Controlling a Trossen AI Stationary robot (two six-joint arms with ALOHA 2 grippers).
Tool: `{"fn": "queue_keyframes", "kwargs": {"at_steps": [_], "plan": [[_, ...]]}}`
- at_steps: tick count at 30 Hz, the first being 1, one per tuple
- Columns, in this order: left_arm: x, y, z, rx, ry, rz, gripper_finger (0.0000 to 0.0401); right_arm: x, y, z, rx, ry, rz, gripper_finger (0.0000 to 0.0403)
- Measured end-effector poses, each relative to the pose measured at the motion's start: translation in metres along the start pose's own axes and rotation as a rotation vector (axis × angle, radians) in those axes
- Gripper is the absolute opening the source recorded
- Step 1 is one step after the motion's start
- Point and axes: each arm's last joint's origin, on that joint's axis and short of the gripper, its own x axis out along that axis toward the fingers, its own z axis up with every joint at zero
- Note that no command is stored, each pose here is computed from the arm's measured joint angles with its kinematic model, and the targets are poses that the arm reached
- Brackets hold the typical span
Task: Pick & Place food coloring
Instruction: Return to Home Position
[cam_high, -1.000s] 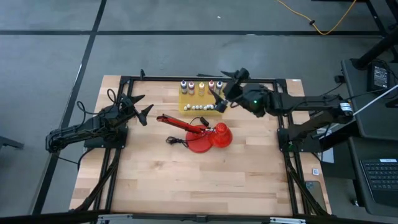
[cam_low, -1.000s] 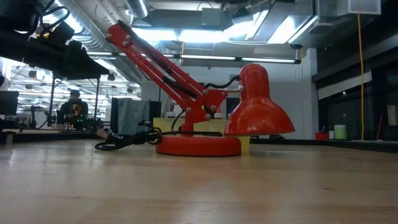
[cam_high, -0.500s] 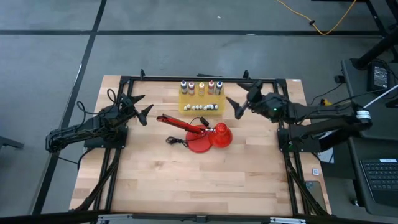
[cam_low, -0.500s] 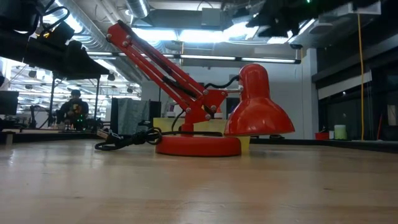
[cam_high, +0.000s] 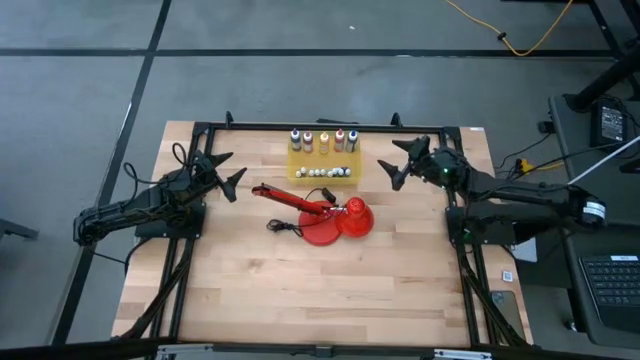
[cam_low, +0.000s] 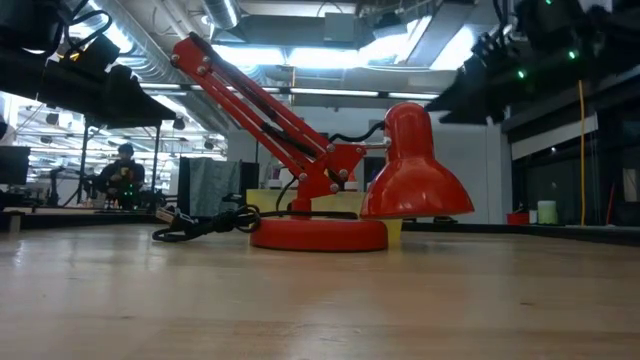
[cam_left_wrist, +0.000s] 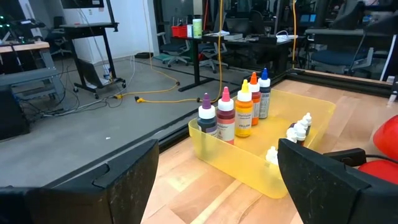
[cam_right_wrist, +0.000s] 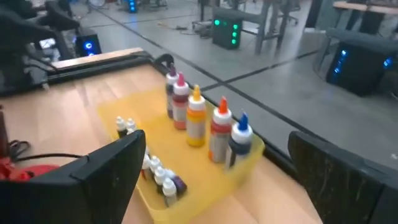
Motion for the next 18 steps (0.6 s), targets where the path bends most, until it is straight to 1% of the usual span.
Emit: {"fn": "queue_keyframes", "kwargs": {"at_steps": [5,9,13,18], "plan": [[0.0,0.0,0.0,0.0,0.0,0.0,0.0319,-0.01,-0.01,-0.028,0.105,-0.031,-0.036,0.0392],[0.0,0.0,0.0,0.0,0.0,0.0,0.0319,-0.019,-0.016,-0.046,0.149,-0.063,-0.063,0.0392],[0.0,0.0,0.0,0.0,0.0,0.0,0.0319,-0.028,-0.022,-0.057,0.157,-0.086,-0.093,0.0392],[0.0,0.0,0.0,0.0,0.0,0.0,0.0319,-0.037,-0.026,-0.061,0.166,-0.136,-0.114,0.0392]]}}
